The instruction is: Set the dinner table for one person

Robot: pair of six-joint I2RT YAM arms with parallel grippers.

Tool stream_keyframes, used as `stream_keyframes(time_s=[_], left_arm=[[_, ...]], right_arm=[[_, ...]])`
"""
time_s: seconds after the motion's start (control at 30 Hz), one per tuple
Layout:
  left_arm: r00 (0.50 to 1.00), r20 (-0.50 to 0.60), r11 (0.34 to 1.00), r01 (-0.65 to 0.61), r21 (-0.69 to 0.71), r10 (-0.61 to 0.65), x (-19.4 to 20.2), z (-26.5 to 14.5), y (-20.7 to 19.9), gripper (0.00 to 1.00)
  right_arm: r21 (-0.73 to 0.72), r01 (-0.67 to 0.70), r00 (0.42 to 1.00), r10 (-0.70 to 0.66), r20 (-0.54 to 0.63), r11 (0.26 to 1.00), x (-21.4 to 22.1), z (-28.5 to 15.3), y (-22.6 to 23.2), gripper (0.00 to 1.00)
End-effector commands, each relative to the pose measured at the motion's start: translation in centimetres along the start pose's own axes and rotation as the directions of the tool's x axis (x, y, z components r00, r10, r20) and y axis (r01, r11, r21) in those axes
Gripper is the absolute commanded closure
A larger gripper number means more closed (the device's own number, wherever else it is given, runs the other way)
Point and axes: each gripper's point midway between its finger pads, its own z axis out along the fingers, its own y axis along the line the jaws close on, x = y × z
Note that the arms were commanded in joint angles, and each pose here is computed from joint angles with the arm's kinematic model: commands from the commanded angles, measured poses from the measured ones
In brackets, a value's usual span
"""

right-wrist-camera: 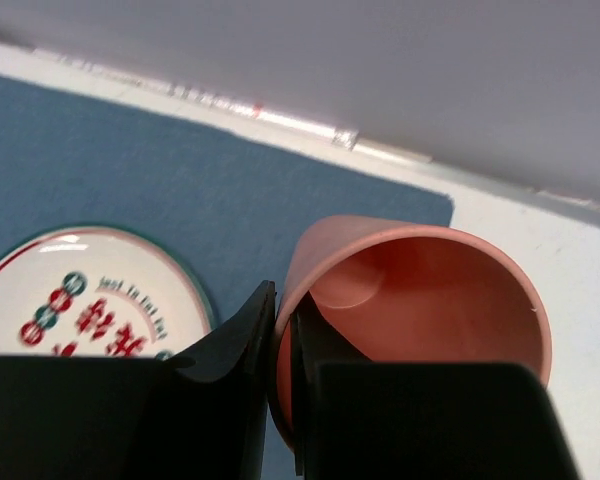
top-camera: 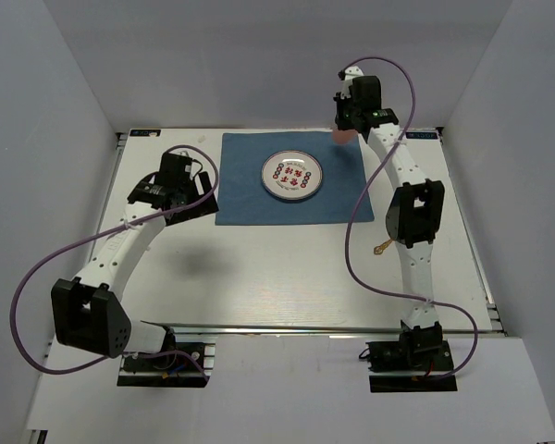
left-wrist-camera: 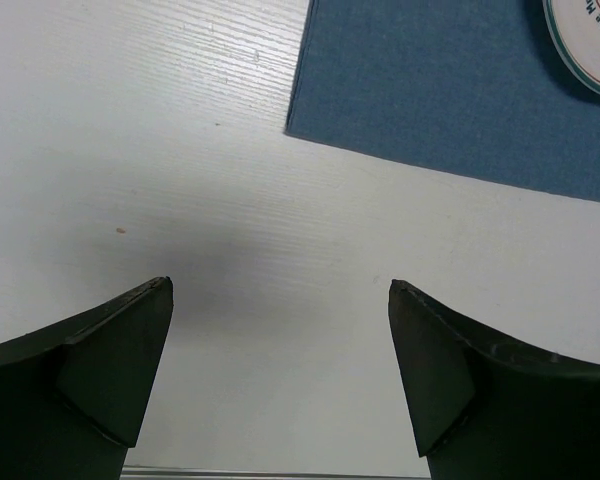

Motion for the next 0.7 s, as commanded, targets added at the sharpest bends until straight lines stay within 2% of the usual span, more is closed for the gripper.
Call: stream_keyframes(time_s=[0.0, 0.2, 0.57, 0.67], left_arm=[[0.997, 0.081, 1.0, -0.015, 0.027, 0.012, -1.3, -1.7, -0.2, 0.02], [0.998, 0.064, 0.998, -0.028, 0.049, 0.025, -1.0, -1.5, -0.6, 0.02], [0.998, 0.062, 0.998, -0.033, 0.059, 0.029, -0.9, -1.5, -0.8, 0.02], [0.998, 0.058, 0.997, -0.036, 0.064, 0.033, -0.9, -1.4, -0.9, 0.02]], right_arm=[[0.084, 0.083, 0.987, -0.094, 0.131, 0.993, -3.8, 0.9, -1.2, 1.0], [0.137, 0.106, 0.982, -0.125, 0.141, 0.985, -2.9, 3.0, -1.8, 1.0], [0.118, 0.092, 0.985, -0.108, 0.137, 0.989, -1.7, 4.7, -1.3, 1.0], [0.117, 0.089, 0.985, -0.105, 0.136, 0.989, -1.6, 4.7, -1.3, 0.74]])
